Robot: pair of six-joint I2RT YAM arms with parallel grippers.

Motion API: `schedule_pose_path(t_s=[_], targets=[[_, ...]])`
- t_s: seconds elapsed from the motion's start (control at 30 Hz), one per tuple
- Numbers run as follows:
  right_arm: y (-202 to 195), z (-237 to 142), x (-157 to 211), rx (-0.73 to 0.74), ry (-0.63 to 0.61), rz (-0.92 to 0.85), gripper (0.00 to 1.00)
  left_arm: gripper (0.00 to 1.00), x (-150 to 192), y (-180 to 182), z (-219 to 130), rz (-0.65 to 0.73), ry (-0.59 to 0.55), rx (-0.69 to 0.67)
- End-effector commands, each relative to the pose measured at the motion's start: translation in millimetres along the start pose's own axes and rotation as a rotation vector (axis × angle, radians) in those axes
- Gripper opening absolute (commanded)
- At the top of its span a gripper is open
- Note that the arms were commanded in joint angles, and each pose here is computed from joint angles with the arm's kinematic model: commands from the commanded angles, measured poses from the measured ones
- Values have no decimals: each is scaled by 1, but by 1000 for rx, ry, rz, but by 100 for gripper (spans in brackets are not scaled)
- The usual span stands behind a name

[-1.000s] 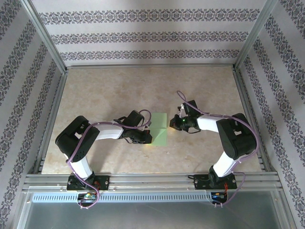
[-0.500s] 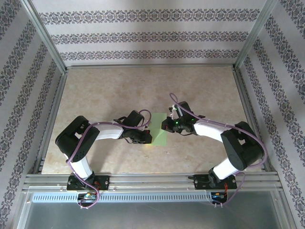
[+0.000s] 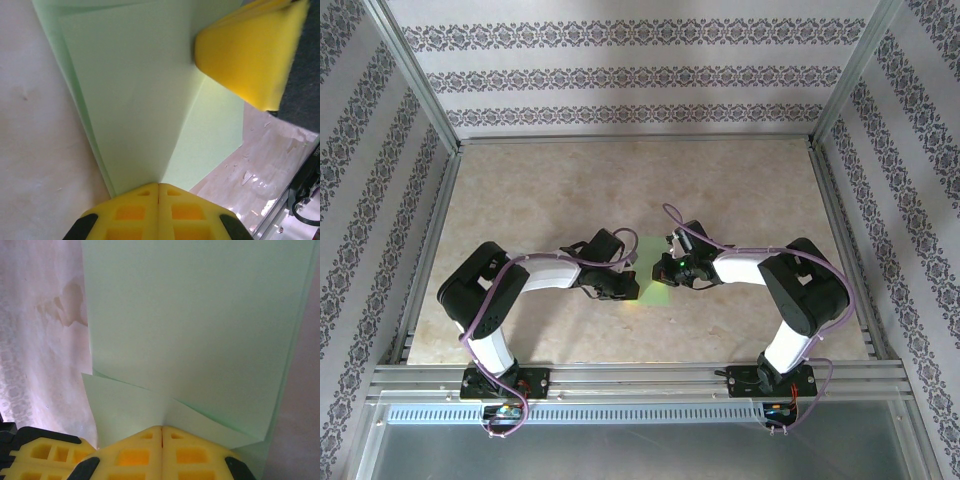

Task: Fold a paper plane with a square sheet of paper (fold left side to right side)
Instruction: Fold the triangle a second time at the center of the table.

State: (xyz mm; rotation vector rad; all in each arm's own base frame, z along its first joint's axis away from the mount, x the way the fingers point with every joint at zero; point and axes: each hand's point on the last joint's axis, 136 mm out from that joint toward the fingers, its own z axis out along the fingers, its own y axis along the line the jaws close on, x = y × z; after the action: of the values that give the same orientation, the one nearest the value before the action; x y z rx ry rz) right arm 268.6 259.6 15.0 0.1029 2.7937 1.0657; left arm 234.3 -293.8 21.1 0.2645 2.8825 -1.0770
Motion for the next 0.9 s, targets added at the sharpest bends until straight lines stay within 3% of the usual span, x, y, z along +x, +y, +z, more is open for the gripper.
schedule_pose_path(t_s=[0.0, 0.17, 0.6, 0.87], targets=[[-22, 8, 12, 70, 28, 26, 0, 4, -3, -9, -4, 18, 16, -9], [-25, 7, 15, 75, 30, 29, 0, 4, -13, -21, -6, 44, 7, 15], [-28, 10, 17, 80, 42, 35, 0, 4, -29, -10, 10, 61, 14, -30], [-32, 10, 18, 97, 46, 36, 0, 4, -20, 1, 16, 51, 41, -52]])
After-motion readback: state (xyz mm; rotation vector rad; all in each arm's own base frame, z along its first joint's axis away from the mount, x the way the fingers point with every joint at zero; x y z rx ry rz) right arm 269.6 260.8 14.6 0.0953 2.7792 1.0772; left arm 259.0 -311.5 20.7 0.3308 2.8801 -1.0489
